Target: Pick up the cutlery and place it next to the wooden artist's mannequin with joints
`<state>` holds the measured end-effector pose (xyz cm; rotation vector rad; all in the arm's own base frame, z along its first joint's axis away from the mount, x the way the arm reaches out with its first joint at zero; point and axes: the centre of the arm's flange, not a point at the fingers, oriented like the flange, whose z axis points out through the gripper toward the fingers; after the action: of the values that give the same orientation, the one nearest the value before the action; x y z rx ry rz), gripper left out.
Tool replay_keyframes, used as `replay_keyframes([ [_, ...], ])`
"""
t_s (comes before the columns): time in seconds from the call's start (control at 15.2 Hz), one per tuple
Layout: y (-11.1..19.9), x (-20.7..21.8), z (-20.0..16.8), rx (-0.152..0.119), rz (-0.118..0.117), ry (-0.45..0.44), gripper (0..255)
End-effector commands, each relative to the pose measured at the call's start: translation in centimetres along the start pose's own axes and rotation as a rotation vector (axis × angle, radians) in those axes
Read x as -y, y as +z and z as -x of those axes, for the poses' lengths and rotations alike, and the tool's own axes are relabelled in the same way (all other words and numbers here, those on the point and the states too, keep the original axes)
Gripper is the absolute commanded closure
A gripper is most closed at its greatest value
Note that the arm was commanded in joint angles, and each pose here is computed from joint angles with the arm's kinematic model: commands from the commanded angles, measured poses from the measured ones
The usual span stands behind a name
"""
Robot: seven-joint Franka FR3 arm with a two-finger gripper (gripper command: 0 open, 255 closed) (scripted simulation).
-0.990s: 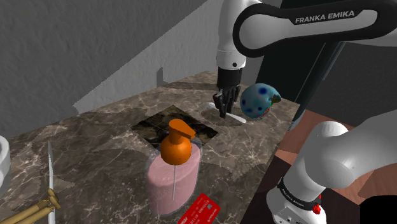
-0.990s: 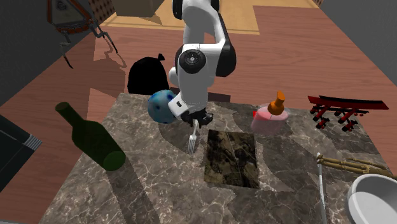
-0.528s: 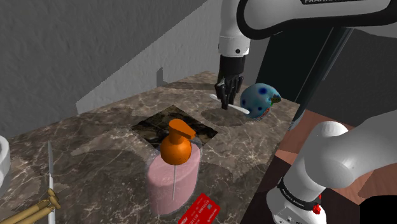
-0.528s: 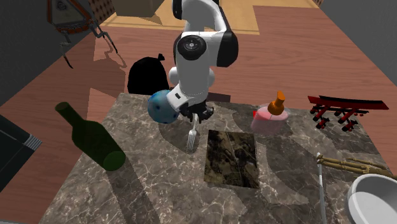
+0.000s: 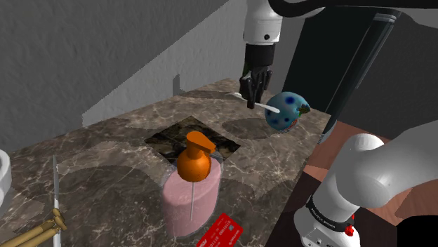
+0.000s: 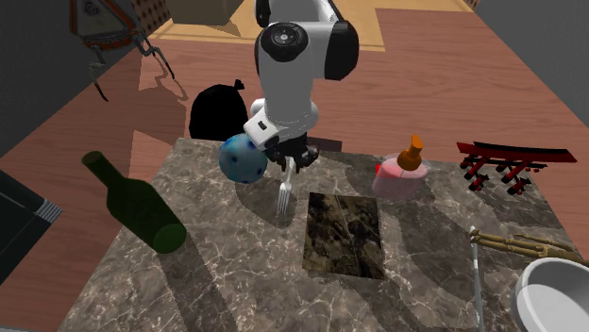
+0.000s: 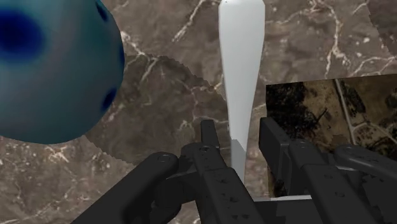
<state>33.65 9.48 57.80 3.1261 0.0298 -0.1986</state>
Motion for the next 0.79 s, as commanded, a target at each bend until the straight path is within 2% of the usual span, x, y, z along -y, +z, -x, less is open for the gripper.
replay_keyframes([
  [0.0, -1.0, 0.0, 0.1, 0.0, 0.0, 0.0, 255],
  [0.13, -1.6, 0.0, 0.2, 0.0, 0.0, 0.0, 255],
  [0.73, -1.6, 11.8, 1.3, 0.0, 0.0, 0.0, 255],
])
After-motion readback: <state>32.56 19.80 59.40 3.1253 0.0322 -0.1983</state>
